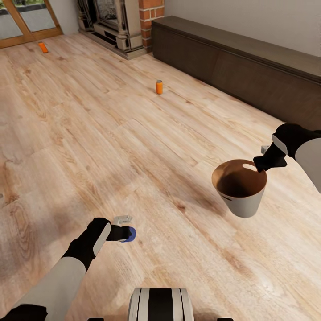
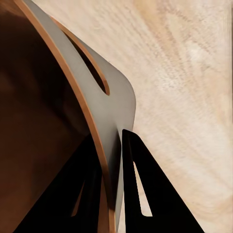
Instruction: Put the three can of soda from the living room inside the tash can in the kitchen.
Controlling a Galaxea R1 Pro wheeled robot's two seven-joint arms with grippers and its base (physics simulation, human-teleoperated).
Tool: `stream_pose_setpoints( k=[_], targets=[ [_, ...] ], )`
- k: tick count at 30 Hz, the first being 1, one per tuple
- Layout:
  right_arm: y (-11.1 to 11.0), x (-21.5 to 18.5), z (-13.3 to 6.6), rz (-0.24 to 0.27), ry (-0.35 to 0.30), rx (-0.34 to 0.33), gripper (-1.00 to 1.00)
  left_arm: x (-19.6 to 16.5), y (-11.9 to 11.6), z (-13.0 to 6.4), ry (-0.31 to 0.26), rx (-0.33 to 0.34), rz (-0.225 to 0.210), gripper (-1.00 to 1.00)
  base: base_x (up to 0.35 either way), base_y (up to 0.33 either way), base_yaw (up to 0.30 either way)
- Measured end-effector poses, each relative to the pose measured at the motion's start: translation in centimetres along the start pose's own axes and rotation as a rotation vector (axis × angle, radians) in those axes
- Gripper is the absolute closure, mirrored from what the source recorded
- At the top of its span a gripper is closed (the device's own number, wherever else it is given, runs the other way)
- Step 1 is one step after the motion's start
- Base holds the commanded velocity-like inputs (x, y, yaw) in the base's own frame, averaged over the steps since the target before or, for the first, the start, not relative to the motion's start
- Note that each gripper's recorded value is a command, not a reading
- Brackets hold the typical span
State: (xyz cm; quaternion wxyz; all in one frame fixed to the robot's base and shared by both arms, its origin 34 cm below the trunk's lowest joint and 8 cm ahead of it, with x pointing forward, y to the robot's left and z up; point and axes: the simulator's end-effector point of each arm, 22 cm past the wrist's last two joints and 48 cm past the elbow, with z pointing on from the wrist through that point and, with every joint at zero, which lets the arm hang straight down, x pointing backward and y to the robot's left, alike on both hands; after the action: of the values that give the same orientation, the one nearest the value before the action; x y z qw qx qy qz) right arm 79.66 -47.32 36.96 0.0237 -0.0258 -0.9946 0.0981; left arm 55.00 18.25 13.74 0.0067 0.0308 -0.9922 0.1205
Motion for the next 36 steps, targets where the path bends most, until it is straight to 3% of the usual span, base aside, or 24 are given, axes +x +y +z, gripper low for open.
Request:
stream_pose_setpoints(
  k=[15,23,28,30,33,35,36],
  targets=[
    [-0.7,-0.2,-4.1,0.007,-0.051,-0.003,1.00,-2.0,-0.8,-3.0,-0.055,0.008,0.012,1.00,0.000,0.000,0.000],
    [0.3,-0.4,-6.2,-0.001,-0.079,-0.018,1.00,-2.9,-1.5,-4.7,-0.080,0.023,0.015,1.00,0.000,0.000,0.000],
    [0.0,-0.5,-7.5,-0.002,-0.089,-0.015,1.00,-3.4,-2.3,-5.8,-0.090,0.050,0.016,1.00,0.000,0.000,0.000],
    [-0.1,-0.5,-7.9,-0.003,-0.089,-0.013,1.00,-3.2,-3.3,-6.2,-0.078,0.089,0.018,1.00,0.000,0.000,0.000],
    [-0.2,-0.7,-8.6,-0.002,-0.089,-0.015,1.00,-3.0,-4.1,-7.8,-0.009,0.121,0.017,1.00,0.000,0.000,0.000],
    [-0.1,-0.6,-8.7,-0.004,-0.083,-0.018,1.00,-5.2,-4.5,-10.1,-0.005,0.131,0.022,1.00,0.000,0.000,0.000],
    [0.4,-0.3,-8.3,-0.015,-0.072,-0.017,1.00,-7.4,-4.4,-11.8,-0.031,0.134,0.033,1.00,0.000,0.000,0.000]
  ],
)
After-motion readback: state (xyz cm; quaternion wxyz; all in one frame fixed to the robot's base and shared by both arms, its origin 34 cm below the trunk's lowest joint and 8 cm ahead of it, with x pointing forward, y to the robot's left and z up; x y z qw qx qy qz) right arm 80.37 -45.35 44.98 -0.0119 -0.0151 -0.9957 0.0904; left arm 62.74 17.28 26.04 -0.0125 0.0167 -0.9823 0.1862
